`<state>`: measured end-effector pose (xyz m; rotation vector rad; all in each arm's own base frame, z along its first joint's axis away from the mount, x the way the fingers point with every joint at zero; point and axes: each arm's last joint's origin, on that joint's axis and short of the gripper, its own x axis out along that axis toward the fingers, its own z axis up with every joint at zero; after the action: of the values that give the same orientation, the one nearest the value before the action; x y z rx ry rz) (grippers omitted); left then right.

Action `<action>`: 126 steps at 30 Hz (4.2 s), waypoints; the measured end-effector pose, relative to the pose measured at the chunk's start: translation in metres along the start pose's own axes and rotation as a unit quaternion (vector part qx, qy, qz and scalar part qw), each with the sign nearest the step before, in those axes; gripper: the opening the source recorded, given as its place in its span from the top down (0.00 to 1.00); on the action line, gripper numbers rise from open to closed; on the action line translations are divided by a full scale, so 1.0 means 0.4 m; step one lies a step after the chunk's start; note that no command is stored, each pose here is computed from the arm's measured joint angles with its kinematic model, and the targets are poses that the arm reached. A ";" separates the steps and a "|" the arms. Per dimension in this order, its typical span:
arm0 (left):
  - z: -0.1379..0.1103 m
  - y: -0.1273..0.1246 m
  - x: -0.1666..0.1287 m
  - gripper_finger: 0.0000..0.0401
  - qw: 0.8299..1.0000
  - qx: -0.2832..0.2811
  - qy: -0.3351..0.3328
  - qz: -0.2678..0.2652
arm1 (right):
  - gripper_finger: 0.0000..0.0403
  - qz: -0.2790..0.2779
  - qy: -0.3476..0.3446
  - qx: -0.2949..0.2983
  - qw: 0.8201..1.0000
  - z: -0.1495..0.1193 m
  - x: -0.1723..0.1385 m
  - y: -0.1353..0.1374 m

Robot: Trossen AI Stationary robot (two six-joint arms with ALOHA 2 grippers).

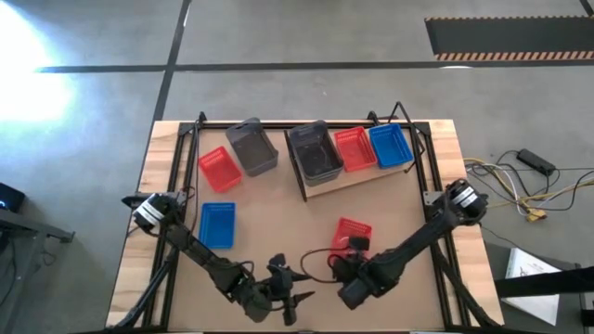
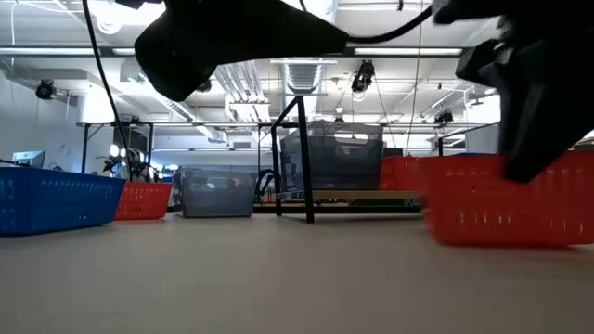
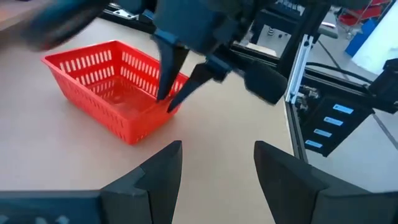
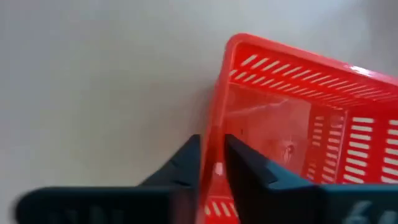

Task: Stack baskets on shelf by color
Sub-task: Stack the bottom red bin on the other red bin on the shelf, then stack the blue bin on the other blue bin on the shelf

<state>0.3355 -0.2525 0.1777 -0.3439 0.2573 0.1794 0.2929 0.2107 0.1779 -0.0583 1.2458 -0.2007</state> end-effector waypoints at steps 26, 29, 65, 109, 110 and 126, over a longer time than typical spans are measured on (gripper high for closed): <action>0.000 0.000 0.001 0.54 1.000 0.000 0.001 0.000 | 0.98 -0.161 -0.029 -0.206 0.965 -0.024 -0.341 -0.422; 0.001 0.000 0.001 0.54 1.000 0.000 0.000 0.000 | 0.98 -0.182 0.008 -0.215 0.959 -0.001 -0.325 -0.530; 0.011 -0.001 0.005 0.54 1.000 -0.017 -0.015 -0.005 | 0.91 -0.082 -0.013 -0.234 0.969 -0.019 -0.103 -0.786; 0.133 -0.030 -0.280 0.54 0.951 0.183 0.247 0.010 | 0.83 0.117 -0.377 -0.059 0.917 -0.189 -0.063 -0.163; 0.135 -0.019 -0.291 0.54 0.944 0.180 0.274 0.019 | 0.84 0.118 -0.388 -0.049 0.913 -0.202 -0.058 -0.153; 0.126 0.134 -0.391 0.54 0.820 0.184 0.506 0.195 | 0.87 0.106 -0.376 -0.028 0.920 -0.217 0.067 -0.051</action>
<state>0.1862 -0.2054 0.2505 0.0420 1.4146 0.3339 0.2165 0.1914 0.1279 -0.0421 0.4804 0.0523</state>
